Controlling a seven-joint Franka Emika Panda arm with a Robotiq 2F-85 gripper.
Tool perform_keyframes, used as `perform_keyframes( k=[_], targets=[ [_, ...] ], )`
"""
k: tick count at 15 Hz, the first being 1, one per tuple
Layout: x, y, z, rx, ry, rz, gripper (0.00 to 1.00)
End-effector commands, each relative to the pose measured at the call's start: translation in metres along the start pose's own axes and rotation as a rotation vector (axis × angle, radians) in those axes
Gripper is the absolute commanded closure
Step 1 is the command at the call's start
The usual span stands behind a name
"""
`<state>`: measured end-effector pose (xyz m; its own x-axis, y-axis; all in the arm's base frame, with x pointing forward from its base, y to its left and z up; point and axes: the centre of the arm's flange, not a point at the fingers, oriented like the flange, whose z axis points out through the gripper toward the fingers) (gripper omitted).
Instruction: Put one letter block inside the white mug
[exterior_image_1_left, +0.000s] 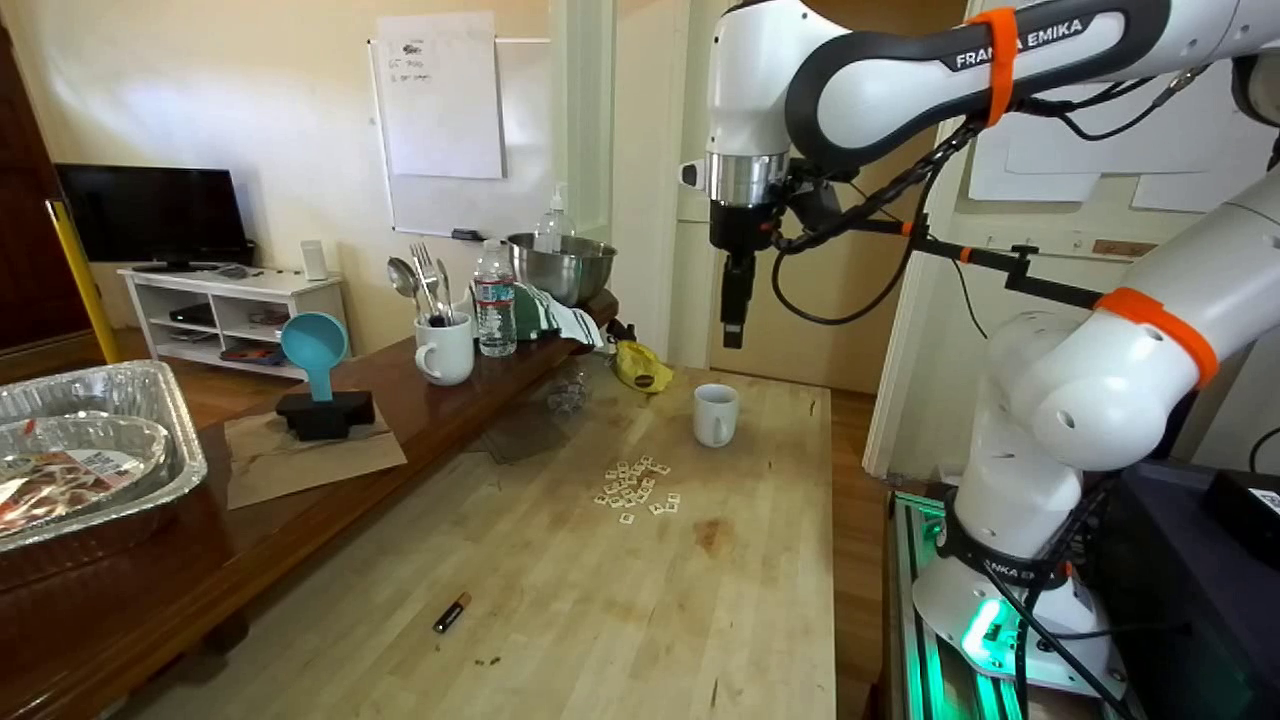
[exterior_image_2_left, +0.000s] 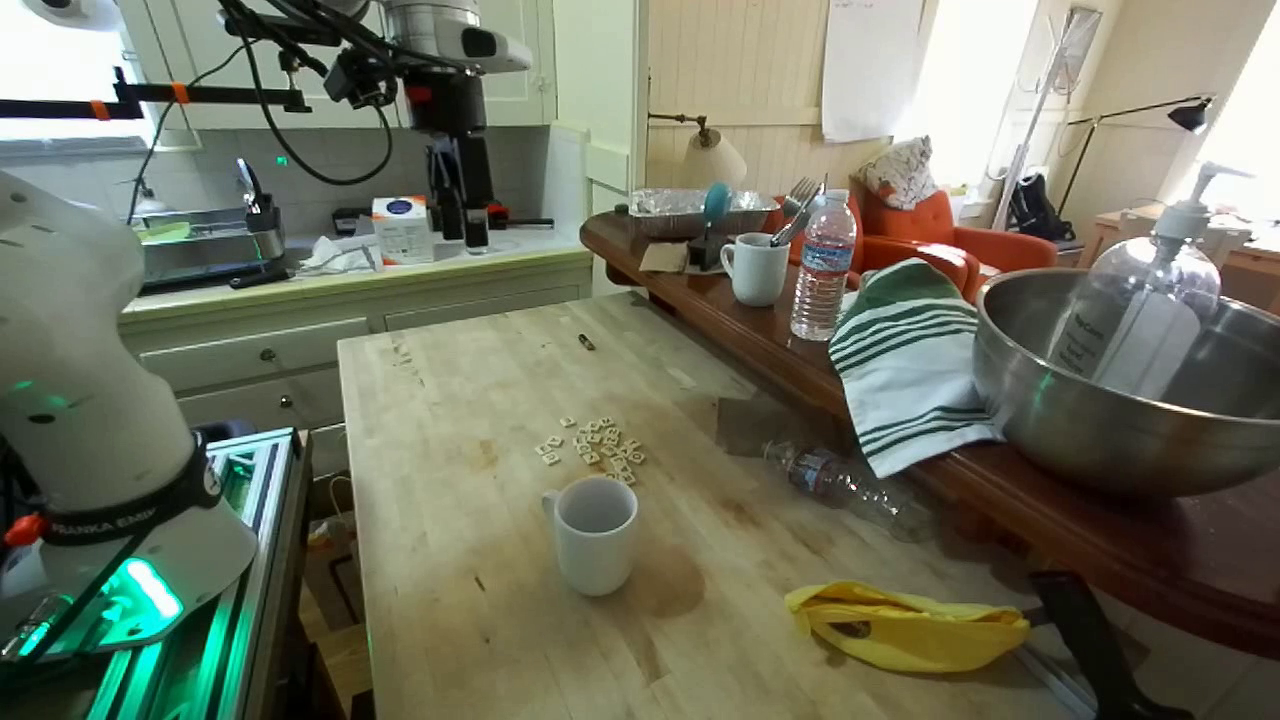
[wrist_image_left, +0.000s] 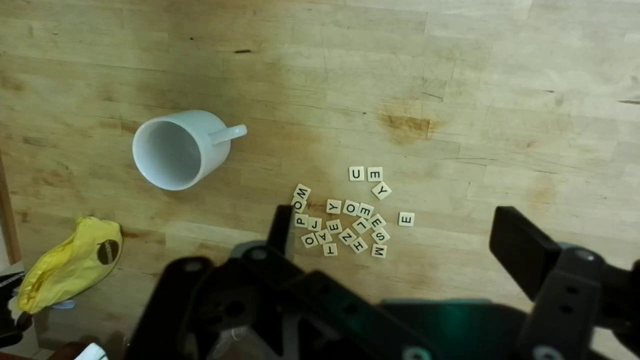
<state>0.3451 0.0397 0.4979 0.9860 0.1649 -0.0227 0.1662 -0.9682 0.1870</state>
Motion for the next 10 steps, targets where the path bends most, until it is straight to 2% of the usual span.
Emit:
perform_keyframes(
  k=[1,5,7,8,9,10],
  targets=[
    [0.031,0.004,0.030,0.021,0.063,-0.011,0.00],
    [0.062,0.002,0.072,0.102,0.153,-0.059,0.00],
    [0.075,-0.003,0.099,0.110,0.178,-0.072,0.00],
    [0.083,-0.004,0.115,0.119,0.181,-0.074,0.25],
    [0.089,-0.006,0.127,0.122,0.187,-0.080,0.27],
    [0.095,-0.008,0.137,0.130,0.185,-0.086,0.34]
  ],
)
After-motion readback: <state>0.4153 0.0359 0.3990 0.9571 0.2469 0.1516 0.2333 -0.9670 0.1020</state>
